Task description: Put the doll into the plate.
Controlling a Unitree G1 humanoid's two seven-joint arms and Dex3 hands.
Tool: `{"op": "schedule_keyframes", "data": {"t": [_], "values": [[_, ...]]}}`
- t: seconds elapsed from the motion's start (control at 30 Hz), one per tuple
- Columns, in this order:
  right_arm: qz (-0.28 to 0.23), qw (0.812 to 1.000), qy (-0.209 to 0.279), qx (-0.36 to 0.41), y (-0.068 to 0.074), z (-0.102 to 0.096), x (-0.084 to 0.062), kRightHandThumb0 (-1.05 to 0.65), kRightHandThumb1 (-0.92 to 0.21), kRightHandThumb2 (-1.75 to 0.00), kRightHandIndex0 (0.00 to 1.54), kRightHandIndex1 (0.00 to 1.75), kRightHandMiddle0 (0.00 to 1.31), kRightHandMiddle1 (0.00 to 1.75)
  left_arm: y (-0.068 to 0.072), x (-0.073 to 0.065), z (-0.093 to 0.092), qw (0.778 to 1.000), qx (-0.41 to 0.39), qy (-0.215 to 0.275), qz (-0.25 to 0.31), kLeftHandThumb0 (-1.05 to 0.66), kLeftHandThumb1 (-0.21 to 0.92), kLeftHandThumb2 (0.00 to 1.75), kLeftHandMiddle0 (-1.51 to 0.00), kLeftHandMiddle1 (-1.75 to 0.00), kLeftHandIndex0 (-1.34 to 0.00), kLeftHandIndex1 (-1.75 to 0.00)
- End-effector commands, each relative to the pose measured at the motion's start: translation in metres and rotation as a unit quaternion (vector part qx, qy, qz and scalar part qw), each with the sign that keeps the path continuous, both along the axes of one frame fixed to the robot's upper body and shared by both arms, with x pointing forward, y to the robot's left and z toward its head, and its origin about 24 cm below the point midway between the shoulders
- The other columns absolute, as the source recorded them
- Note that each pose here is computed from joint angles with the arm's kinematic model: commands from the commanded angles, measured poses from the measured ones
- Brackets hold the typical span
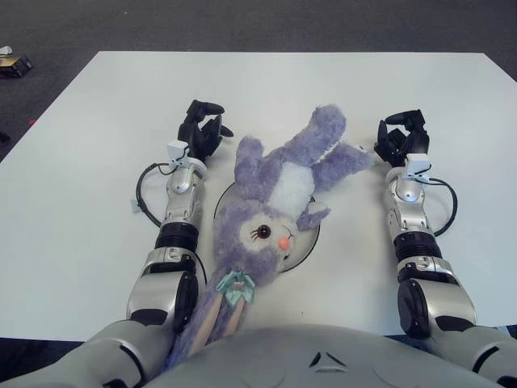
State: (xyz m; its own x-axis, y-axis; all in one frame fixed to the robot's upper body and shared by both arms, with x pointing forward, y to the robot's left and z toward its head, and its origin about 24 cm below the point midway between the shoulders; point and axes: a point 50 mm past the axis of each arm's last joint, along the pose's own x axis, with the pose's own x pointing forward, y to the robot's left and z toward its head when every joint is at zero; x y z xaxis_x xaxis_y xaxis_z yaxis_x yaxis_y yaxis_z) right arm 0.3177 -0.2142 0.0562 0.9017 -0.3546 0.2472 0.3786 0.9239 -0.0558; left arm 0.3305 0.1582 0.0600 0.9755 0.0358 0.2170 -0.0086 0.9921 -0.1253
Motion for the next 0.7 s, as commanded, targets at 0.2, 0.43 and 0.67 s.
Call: {"op": "schedule_keyframes", "data": {"t": [0.2,0.43,0.67], "values": [[-0.001,0.998,0.067,0.017,-0.0009,-0.0362,-0.0174,-0.37,-0.74,-0.75,0.81,1.75,0.33,1.73,0.0002,-0.0102,-0.0235,0.999,-0.004,0.049,0.013,-0.36,0.92,0.35,-0.69,-1.68,-0.38,-1.57],[-0.001,0.998,0.068,0.017,-0.0013,-0.0365,-0.0171,-0.37,-0.74,-0.75,0.81,1.75,0.33,1.74,0.0008,-0.0098,-0.0241,0.999,-0.003,0.051,0.014,-0.36,0.92,0.35,-0.69,-1.68,-0.38,-1.57],[-0.001,0.997,0.07,0.017,-0.0014,-0.0368,-0.0167,-0.38,-0.73,-0.76,0.81,1.75,0.32,1.74,0.0011,-0.0094,-0.0247,0.999,-0.004,0.053,0.013,-0.36,0.92,0.35,-0.69,-1.68,-0.38,-1.57]]}}
